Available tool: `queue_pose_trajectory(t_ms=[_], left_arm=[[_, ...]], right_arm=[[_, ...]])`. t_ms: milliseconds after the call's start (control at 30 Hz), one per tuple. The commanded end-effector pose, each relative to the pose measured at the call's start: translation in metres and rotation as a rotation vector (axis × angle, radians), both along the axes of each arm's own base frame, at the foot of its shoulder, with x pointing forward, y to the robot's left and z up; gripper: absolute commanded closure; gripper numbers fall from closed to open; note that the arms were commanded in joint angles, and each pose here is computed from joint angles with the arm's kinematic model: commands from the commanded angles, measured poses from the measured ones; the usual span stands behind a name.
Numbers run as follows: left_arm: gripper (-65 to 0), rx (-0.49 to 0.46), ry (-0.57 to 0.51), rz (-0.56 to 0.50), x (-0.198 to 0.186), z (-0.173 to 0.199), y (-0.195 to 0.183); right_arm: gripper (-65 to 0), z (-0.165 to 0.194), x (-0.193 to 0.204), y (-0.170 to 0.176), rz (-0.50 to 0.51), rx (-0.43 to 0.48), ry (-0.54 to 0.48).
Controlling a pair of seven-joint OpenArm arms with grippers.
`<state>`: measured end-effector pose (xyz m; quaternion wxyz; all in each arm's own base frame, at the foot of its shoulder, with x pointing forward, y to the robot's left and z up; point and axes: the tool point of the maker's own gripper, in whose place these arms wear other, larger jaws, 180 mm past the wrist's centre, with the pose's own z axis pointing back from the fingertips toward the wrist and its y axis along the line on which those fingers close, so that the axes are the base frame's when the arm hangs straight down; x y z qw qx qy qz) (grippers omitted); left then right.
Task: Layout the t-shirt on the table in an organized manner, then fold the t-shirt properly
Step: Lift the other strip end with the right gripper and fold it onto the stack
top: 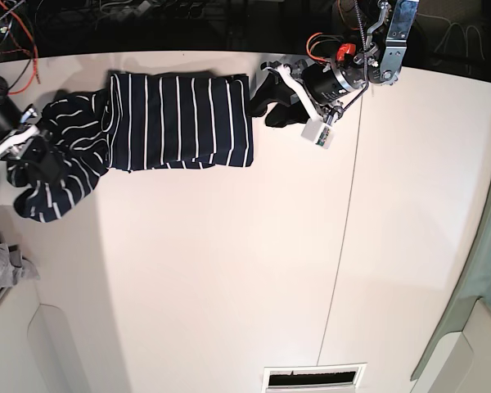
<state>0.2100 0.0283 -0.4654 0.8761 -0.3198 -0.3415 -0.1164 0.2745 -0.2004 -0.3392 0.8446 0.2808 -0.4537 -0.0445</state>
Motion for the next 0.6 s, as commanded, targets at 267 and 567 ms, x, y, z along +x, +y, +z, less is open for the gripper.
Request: queue_pose_trajectory(t_ms=[267, 567], left_arm=[[-32.7, 0.039, 0.031, -0.010, -0.005, -0.010, 0.005], [-32.7, 0.038, 0.016, -0.007, 0.000, -0.007, 0.005]], right_arm=[[0.0, -0.010, -0.006, 0.147, 0.249, 0.107, -0.002], [-37.3, -0.014, -0.038, 0.242, 0.527, 0.078, 0.017]])
